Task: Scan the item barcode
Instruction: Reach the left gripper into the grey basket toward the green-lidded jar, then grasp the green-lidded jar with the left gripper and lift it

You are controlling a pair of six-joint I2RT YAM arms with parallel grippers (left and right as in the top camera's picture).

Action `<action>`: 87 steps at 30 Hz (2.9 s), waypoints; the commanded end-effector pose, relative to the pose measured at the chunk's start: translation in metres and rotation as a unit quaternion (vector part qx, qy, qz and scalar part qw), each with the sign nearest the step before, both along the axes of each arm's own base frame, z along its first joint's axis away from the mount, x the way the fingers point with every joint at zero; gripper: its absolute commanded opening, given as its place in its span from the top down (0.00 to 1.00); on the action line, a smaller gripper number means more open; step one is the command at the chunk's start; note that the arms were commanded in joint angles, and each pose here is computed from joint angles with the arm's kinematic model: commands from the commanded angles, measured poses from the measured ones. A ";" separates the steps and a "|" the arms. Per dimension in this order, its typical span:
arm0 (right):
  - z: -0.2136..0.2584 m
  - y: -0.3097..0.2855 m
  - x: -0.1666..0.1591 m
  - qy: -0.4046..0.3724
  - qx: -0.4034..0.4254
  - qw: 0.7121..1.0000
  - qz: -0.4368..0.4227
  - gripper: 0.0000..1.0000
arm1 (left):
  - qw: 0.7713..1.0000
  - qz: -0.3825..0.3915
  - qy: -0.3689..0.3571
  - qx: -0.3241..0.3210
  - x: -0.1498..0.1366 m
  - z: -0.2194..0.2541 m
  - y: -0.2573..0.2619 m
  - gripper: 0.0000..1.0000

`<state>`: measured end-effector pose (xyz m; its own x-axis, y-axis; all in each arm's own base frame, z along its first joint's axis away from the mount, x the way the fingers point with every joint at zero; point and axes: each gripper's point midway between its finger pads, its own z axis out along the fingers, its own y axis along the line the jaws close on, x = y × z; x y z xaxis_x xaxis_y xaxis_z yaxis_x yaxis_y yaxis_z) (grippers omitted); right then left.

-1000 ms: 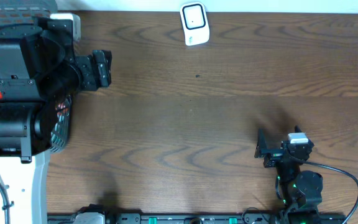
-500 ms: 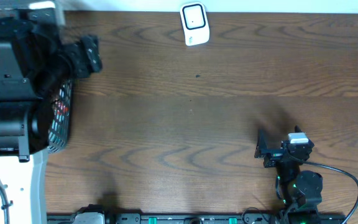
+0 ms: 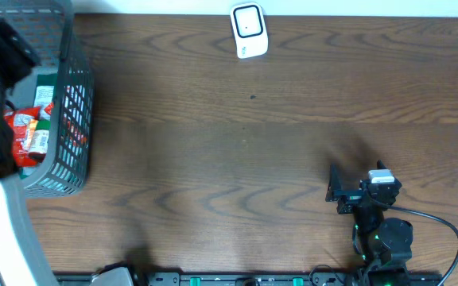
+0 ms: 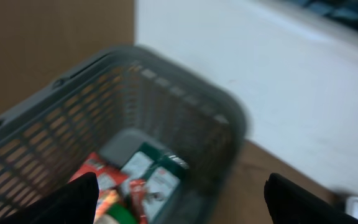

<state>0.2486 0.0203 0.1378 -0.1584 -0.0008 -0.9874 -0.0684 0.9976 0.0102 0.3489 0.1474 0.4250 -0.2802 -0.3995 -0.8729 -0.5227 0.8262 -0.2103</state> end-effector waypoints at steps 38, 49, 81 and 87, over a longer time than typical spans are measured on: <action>-0.001 -0.003 0.000 0.002 0.006 1.000 -0.008 0.01 | 0.858 -0.003 0.483 -0.172 -0.010 -0.324 0.057 0.14; -0.001 -0.003 0.000 0.002 0.006 1.000 -0.008 0.01 | 0.838 -0.012 0.513 -0.185 -0.017 -0.349 0.054 0.14; -0.001 -0.003 0.000 0.002 0.006 1.000 -0.008 0.01 | 0.851 0.002 0.500 -0.163 -0.013 -0.332 0.064 0.47; -0.001 -0.003 0.000 0.002 0.006 1.000 -0.008 0.01 | 0.887 0.017 0.444 -0.123 0.001 -0.285 0.077 0.49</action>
